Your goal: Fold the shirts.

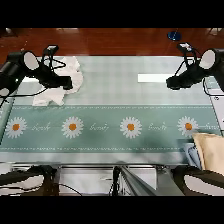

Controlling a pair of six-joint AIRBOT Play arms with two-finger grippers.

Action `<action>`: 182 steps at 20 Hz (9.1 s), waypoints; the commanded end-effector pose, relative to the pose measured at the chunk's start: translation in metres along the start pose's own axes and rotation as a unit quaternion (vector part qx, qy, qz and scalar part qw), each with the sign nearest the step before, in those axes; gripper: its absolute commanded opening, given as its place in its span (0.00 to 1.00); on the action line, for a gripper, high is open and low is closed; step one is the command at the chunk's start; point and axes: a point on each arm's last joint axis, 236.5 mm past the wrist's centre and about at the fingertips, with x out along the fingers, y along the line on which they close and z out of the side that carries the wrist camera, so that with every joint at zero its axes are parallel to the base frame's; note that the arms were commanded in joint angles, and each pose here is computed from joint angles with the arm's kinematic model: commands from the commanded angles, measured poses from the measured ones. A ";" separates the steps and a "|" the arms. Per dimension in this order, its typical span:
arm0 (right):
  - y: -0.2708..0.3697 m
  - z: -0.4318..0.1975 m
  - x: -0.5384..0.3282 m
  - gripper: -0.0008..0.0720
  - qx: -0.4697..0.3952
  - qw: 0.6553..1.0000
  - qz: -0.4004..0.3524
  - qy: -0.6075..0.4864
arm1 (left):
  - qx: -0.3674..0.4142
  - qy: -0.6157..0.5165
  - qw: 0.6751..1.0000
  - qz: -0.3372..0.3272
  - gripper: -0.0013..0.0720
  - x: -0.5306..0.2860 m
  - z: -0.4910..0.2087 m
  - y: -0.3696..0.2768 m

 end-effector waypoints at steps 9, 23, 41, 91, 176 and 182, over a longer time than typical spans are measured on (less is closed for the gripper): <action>-0.005 0.029 -0.002 0.42 -0.003 0.998 -0.011 -0.062 | 0.000 -0.038 0.999 0.002 0.99 0.005 0.020 0.001; -0.013 0.043 -0.005 0.42 -0.012 0.995 -0.028 -0.091 | 0.118 -0.242 0.955 0.126 0.99 0.014 0.126 0.067; -0.009 0.039 -0.004 0.42 -0.009 0.996 -0.020 -0.083 | 0.090 -0.152 0.975 0.132 0.06 0.040 0.104 0.096; -0.072 -0.052 -0.006 0.42 -0.034 0.984 -0.137 0.108 | 0.035 0.055 0.989 -0.136 0.87 -0.091 -0.012 -0.031; 0.073 -0.053 -0.397 0.04 0.046 0.884 0.189 -0.426 | 0.257 -0.414 0.863 -0.134 0.05 -0.421 -0.101 -0.143; 0.046 -0.099 -0.305 0.04 0.080 0.960 0.151 -0.221 | 0.192 -0.243 0.931 -0.192 0.05 -0.332 -0.145 -0.138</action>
